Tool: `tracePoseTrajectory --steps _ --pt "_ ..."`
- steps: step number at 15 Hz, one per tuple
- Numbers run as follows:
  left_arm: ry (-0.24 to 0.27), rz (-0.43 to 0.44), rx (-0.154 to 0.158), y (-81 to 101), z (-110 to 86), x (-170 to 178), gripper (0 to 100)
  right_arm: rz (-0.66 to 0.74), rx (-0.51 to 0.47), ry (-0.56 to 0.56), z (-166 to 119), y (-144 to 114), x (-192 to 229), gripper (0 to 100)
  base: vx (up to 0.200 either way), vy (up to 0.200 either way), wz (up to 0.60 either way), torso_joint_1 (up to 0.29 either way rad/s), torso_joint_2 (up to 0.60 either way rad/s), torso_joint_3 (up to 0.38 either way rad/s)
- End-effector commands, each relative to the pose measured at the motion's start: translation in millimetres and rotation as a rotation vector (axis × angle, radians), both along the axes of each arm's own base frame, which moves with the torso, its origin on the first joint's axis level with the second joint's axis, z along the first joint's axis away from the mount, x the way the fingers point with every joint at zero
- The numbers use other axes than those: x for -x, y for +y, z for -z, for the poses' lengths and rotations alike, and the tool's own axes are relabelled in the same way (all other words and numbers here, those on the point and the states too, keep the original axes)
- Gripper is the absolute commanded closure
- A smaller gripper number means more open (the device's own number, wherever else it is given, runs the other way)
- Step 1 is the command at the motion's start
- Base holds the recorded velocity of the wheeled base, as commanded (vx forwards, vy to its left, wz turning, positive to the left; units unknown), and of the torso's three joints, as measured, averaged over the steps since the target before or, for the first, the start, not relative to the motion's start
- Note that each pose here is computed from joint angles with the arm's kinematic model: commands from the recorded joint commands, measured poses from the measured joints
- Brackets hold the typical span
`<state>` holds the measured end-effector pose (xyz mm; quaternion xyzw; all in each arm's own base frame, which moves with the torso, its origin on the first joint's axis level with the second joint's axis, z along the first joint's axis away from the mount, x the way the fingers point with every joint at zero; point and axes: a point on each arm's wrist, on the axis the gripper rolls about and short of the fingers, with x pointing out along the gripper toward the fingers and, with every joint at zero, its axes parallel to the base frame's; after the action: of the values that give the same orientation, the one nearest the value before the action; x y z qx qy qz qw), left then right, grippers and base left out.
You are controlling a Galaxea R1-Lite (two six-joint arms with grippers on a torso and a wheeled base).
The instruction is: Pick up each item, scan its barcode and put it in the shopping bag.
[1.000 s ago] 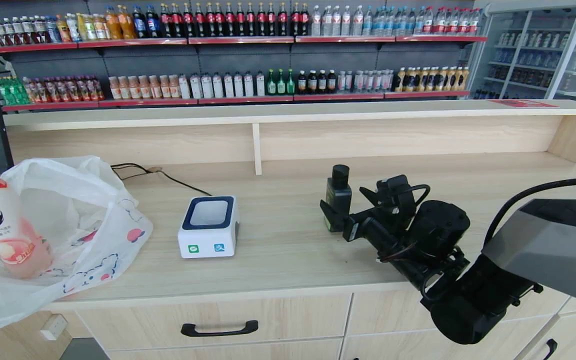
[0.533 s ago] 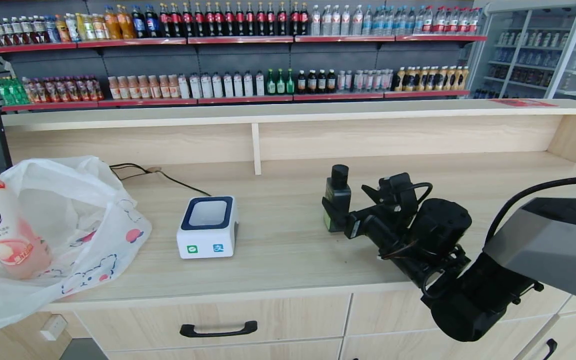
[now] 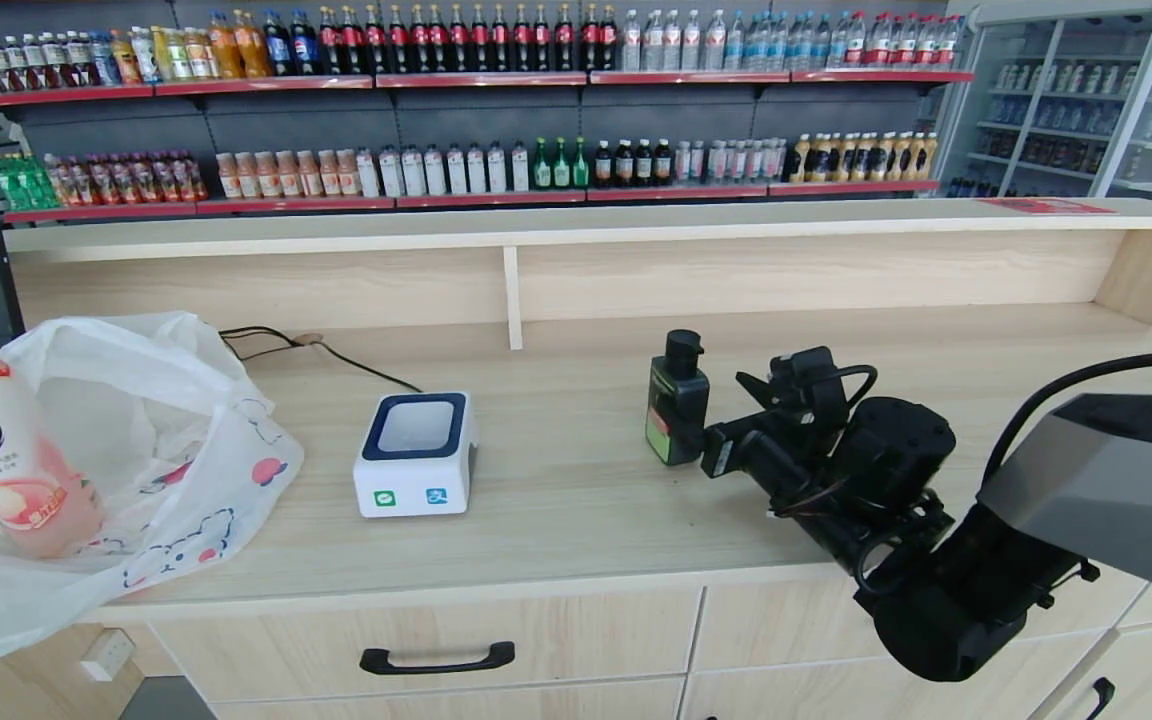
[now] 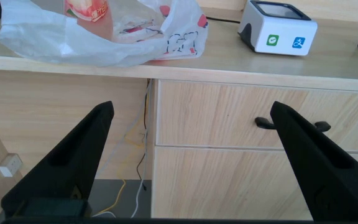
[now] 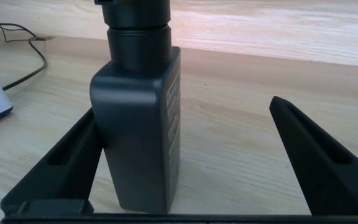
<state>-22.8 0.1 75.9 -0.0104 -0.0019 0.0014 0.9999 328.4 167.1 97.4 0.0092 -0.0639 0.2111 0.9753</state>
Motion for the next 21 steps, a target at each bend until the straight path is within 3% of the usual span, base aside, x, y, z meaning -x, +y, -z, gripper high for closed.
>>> tracePoseTrajectory --steps 1,21 --pt "-0.001 0.000 0.001 0.0 0.0 0 0 0.002 0.000 -0.001 -3 -3 3 0 0.000 0.000 0.00 0.000 0.00 0.000" --pt "-0.001 0.000 0.001 0.0 0.0 0 0 0.086 0.009 0.013 -14 -41 16 0 0.000 0.000 0.00 0.000 0.00 0.000"
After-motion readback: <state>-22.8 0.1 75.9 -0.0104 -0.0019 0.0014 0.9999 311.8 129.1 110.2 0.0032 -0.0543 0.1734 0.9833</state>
